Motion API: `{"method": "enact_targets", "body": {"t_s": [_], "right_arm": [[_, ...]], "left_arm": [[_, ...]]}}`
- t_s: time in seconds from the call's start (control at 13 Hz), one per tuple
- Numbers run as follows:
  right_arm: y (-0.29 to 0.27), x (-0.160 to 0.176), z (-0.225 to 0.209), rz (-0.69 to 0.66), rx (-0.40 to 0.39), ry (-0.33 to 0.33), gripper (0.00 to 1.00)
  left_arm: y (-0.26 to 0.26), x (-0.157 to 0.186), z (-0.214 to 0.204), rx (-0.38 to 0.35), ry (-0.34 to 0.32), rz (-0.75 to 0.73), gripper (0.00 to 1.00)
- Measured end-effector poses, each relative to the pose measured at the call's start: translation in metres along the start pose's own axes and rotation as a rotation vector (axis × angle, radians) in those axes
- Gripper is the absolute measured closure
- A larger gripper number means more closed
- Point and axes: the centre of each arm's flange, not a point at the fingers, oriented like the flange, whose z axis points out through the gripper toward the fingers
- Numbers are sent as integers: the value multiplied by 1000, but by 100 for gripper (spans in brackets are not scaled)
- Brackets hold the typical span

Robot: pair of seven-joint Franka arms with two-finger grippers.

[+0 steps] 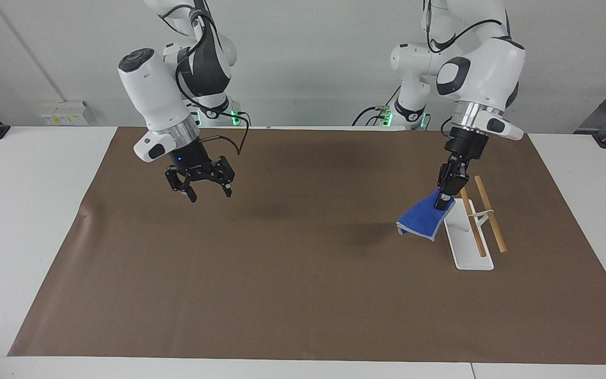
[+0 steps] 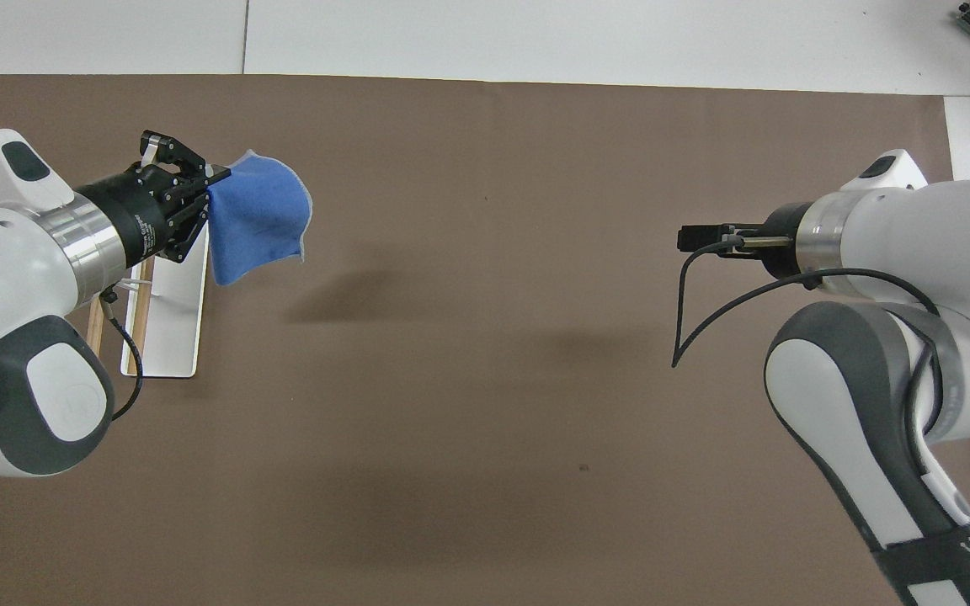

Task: Right arm passes towel to left arm to hang
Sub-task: 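Drape the towel over the wooden sticks with the left gripper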

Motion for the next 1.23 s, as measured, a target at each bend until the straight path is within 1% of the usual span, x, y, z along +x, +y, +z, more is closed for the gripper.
{"method": "enact_targets", "body": {"t_s": [0.08, 0.23, 0.39, 0.62, 0.77, 1.0, 1.23], "right_arm": [[8, 3, -10, -5, -27, -24, 0], [22, 13, -47, -13, -87, -63, 0], [42, 20, -85, 3, -139, -81, 0], [60, 19, -118, 38, -165, -137, 0], [69, 16, -137, 55, -190, -178, 0], [87, 8, -173, 103, -197, -227, 0], [88, 2, -179, 111, -197, -249, 0]], "left_arm": [[-8, 10, 0, 9, 13, -14, 98], [-19, 36, -5, 1, 53, -49, 98], [-25, 61, -12, -12, 90, -82, 98], [-28, 70, -14, -26, 109, -94, 98], [-33, 75, -13, -20, 117, -102, 98], [-39, 88, -17, -17, 134, -122, 98], [-57, 107, -18, -8, 166, -154, 98]]}}
